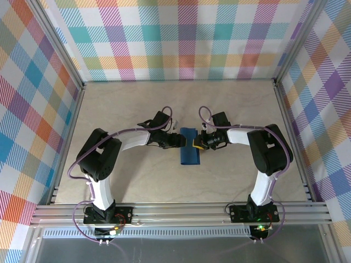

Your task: Fold a paper plane with a square sheet of paper (fold left side to right side)

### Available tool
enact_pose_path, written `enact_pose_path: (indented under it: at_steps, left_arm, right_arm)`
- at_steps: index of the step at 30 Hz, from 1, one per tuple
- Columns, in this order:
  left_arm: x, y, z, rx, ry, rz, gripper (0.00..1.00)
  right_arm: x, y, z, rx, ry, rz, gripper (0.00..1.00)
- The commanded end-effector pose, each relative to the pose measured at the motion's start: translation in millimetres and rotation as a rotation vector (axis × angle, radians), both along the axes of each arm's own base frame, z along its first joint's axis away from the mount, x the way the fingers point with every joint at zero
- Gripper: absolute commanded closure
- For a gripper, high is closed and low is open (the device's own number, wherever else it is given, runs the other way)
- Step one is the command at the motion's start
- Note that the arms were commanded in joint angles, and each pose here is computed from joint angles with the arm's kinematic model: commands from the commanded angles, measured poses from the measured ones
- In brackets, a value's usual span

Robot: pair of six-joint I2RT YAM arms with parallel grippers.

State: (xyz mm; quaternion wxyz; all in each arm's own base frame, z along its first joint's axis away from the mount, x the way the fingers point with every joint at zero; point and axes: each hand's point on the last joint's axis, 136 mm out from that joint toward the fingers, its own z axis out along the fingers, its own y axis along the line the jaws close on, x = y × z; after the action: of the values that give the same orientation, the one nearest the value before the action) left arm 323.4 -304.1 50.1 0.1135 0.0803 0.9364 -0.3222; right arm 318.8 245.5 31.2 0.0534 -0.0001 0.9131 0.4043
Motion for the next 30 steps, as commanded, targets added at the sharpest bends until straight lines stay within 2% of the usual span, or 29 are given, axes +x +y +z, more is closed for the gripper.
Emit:
enact_pose_path:
  at_steps: [1,6,12,20,30]
  left_arm:
    - [2.7,-6.5,-5.2,0.023,0.007,-0.010,0.42]
    - [3.6,-7.5,-16.8,0.048,0.028,0.000,0.49]
    - [-1.4,-7.6,-33.4,0.096,0.048,-0.006,0.55]
    - [-7.3,-5.2,-49.1,0.155,0.068,-0.020,0.56]
    - [-16.0,-8.3,-62.8,0.251,0.094,-0.074,0.54]
  right_arm:
    - [1.0,1.5,-1.1,-0.012,-0.008,0.017,0.88]
    - [1.3,0.8,-1.2,-0.017,-0.008,0.015,0.87]
    - [0.9,-2.6,4.5,-0.033,-0.028,0.008,0.79]
    - [3.8,-36.4,26.1,-0.145,-0.131,-0.082,0.58]
    - [3.7,-74.8,54.5,-0.234,-0.234,-0.167,0.50]
